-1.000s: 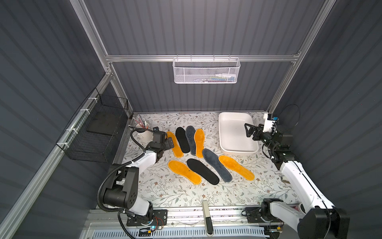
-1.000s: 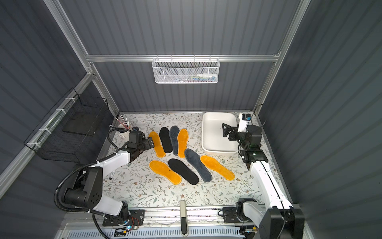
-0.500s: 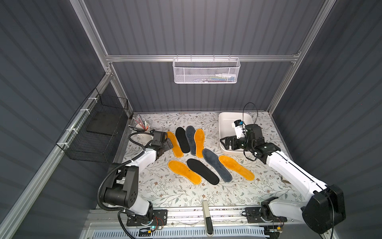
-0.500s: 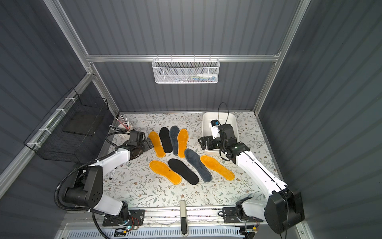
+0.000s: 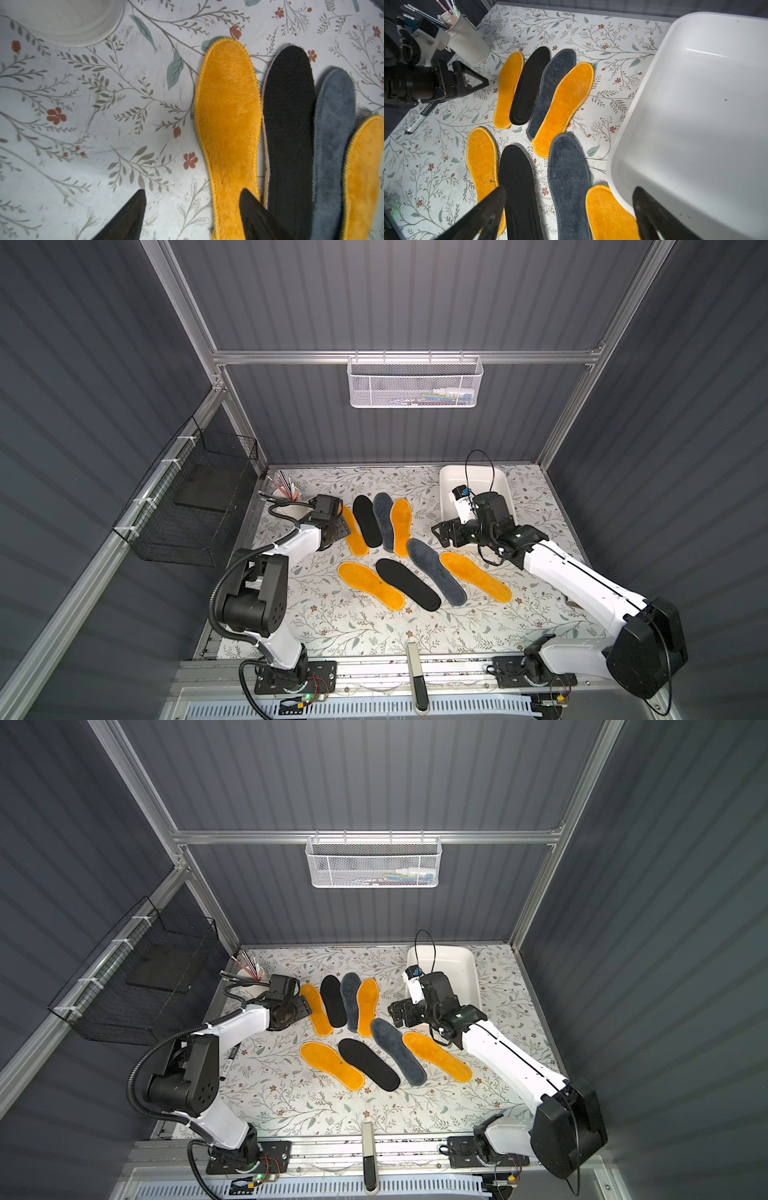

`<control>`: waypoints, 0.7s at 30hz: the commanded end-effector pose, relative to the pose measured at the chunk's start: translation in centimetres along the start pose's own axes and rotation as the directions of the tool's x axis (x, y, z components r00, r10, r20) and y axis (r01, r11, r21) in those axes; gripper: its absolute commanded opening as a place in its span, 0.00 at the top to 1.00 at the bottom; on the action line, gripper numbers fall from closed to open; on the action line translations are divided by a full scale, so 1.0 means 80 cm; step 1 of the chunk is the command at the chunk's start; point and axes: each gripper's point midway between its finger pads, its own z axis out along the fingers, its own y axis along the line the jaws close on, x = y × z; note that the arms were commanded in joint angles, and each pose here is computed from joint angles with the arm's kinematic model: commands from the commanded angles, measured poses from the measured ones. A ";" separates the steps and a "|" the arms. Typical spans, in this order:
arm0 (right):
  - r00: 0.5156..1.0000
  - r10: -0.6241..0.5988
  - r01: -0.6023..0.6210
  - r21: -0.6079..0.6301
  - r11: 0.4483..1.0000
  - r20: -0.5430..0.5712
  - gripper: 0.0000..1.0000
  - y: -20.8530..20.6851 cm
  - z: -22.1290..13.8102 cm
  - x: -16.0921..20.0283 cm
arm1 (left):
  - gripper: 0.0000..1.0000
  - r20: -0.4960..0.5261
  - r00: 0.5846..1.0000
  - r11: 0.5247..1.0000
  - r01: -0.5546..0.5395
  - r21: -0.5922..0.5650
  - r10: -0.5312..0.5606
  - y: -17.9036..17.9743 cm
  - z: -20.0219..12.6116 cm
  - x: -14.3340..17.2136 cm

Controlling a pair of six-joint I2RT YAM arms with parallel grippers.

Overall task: Put the insoles into the storage box
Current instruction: Pick up the insole from the center of the board.

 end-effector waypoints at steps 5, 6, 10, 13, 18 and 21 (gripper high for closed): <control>1.000 -0.012 0.012 -0.029 0.999 0.012 0.08 0.014 -0.003 -0.011 | 0.39 -0.096 0.995 0.997 -0.036 -0.068 0.029 -0.005 0.017 0.017; 1.000 -0.011 0.011 -0.037 0.999 0.013 0.08 0.016 -0.003 -0.011 | 0.40 -0.099 0.995 0.996 -0.041 -0.079 0.033 -0.005 0.019 0.019; 1.000 -0.016 0.018 -0.094 0.995 0.017 0.09 0.030 -0.003 -0.010 | 0.41 -0.116 0.993 0.994 -0.041 -0.102 0.029 -0.008 0.030 0.023; 1.000 -0.015 0.018 -0.109 0.994 0.028 0.09 0.034 -0.004 -0.011 | 0.40 -0.130 0.991 0.993 -0.044 -0.109 0.029 -0.012 0.036 0.026; 0.999 -0.019 0.023 -0.108 0.994 0.033 0.09 0.033 -0.003 -0.009 | 0.41 -0.146 0.989 0.992 -0.053 -0.118 0.035 -0.016 0.046 0.029; 0.999 -0.023 0.026 -0.110 0.994 0.033 0.09 0.033 -0.003 -0.007 | 0.45 -0.168 0.985 0.989 -0.066 -0.131 0.044 -0.015 0.051 0.035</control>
